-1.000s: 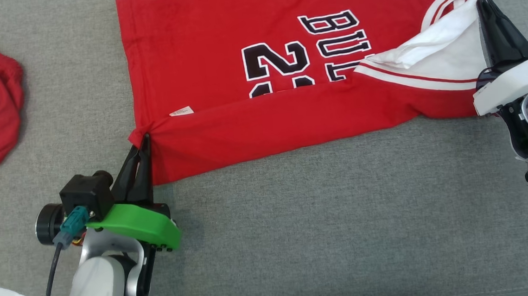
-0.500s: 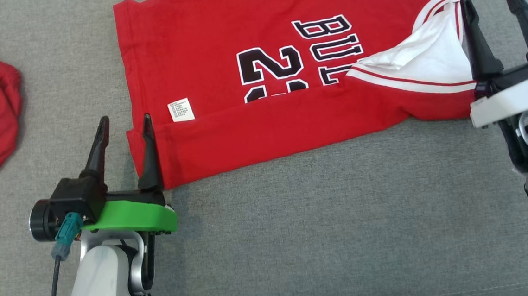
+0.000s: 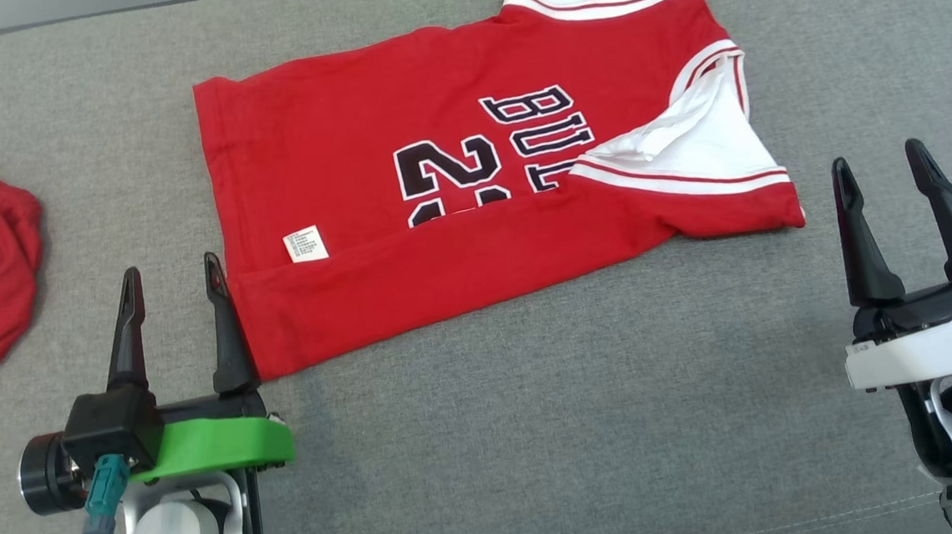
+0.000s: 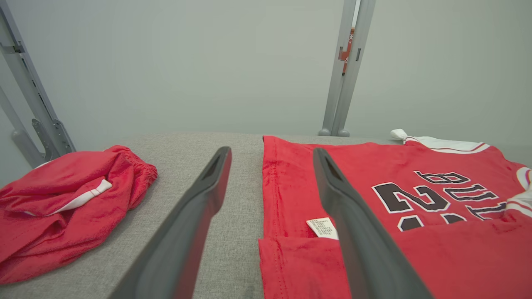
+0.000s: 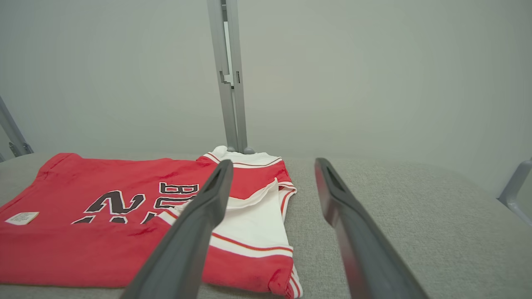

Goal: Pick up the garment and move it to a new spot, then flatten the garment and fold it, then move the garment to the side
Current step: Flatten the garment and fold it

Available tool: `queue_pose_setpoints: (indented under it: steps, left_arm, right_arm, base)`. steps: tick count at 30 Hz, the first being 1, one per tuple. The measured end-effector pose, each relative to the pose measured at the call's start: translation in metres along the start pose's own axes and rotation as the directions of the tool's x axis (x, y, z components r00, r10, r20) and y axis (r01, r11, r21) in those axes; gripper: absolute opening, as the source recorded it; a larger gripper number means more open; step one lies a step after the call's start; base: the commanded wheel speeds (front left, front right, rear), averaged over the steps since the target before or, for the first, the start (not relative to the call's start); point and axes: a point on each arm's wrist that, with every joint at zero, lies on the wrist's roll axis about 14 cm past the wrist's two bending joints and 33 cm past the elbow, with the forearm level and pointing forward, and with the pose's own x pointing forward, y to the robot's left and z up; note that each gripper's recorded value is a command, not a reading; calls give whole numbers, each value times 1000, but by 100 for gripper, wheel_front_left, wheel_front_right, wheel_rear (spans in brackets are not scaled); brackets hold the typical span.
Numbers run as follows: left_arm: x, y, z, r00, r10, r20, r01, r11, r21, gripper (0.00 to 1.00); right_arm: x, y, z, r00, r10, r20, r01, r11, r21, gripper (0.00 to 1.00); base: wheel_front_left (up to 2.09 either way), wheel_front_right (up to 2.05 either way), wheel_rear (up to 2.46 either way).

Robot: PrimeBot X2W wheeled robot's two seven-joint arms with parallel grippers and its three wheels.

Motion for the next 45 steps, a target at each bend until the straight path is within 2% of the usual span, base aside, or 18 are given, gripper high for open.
queue_pose_setpoints:
  steps: [8, 26, 30, 36, 44, 45]
  left_arm:
    - [-15, -8, -4, 1000, -15, -22, 15, 1000, 0, 100]
    - [-15, -13, -21, 995, -32, -93, 32, 999, -3, 100]
    - [-19, -17, -54, 975, -45, -218, 38, 999, -36, 100]
    - [-27, -19, -103, 922, -49, -385, 16, 996, -90, 100]
    - [-27, -15, -129, 881, -49, -470, -37, 984, -172, 100]
    - [-27, -16, -130, 875, -59, -481, -35, 983, -183, 58]
  right_arm:
    - [-32, -3, 6, 999, -48, -7, 48, 999, 20, 100]
    - [-28, -7, -3, 999, -44, -31, 44, 999, 16, 100]
    - [-16, -15, -22, 996, -38, -85, 39, 999, 11, 100]
    - [4, -15, -74, 976, -5, -220, 14, 999, 43, 100]
    - [17, -4, -136, 922, 41, -386, 1, 994, 108, 100]
    - [17, -3, -142, 915, 46, -401, 0, 993, 115, 100]
  base:
    - [0, 0, 0]
    - [0, 0, 0]
    - [0, 0, 0]
    - [0, 0, 0]
    - [0, 0, 0]
    - [0, 0, 0]
